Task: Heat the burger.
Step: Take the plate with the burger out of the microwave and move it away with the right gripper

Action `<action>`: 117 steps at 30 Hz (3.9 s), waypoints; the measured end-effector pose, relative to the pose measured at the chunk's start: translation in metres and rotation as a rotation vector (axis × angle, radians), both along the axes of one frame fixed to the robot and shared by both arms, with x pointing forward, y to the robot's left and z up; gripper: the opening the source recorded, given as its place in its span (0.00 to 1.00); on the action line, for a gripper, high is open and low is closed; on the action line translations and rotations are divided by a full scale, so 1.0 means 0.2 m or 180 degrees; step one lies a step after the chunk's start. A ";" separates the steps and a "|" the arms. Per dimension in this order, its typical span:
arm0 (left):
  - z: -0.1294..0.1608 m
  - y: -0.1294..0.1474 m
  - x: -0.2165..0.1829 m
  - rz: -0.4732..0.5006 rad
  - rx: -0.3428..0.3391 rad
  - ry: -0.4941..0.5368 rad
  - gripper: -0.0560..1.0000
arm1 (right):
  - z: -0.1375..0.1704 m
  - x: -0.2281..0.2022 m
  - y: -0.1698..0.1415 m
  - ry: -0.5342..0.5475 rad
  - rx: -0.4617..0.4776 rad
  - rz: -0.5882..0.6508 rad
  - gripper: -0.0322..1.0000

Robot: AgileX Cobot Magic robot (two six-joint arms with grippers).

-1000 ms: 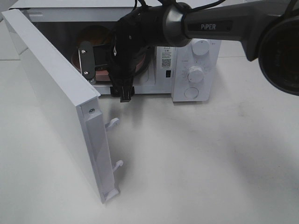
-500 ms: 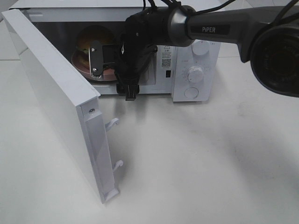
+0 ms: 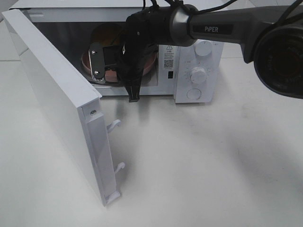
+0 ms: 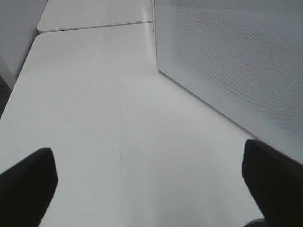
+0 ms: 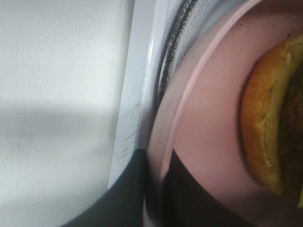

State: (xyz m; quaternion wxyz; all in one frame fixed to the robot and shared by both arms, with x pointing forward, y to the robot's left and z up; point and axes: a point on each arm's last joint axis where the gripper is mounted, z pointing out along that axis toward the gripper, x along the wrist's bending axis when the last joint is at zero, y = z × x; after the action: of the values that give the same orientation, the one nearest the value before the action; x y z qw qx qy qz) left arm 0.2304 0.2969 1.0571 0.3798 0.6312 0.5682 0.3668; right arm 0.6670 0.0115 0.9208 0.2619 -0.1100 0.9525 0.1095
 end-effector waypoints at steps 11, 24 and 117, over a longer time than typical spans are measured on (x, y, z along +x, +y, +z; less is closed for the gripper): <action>0.00 0.00 0.00 0.0000 0.0000 0.0000 0.99 | 0.03 -0.03 -0.01 0.0072 -0.0143 0.0182 0.10; 0.00 0.00 0.00 0.0000 0.0000 0.0000 0.99 | 0.08 -0.17 -0.09 0.0006 -0.0353 0.0690 0.10; 0.00 0.00 0.00 0.0000 0.0000 0.0000 0.99 | 0.42 -1.54 -1.08 -0.0031 -0.0041 0.0623 0.10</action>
State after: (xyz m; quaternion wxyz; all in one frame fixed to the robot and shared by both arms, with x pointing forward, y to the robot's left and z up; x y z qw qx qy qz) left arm 0.2304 0.2969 1.0571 0.3798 0.6312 0.5682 0.3668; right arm 0.3584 -0.2054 1.0045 0.2539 -0.2048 0.9366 0.1279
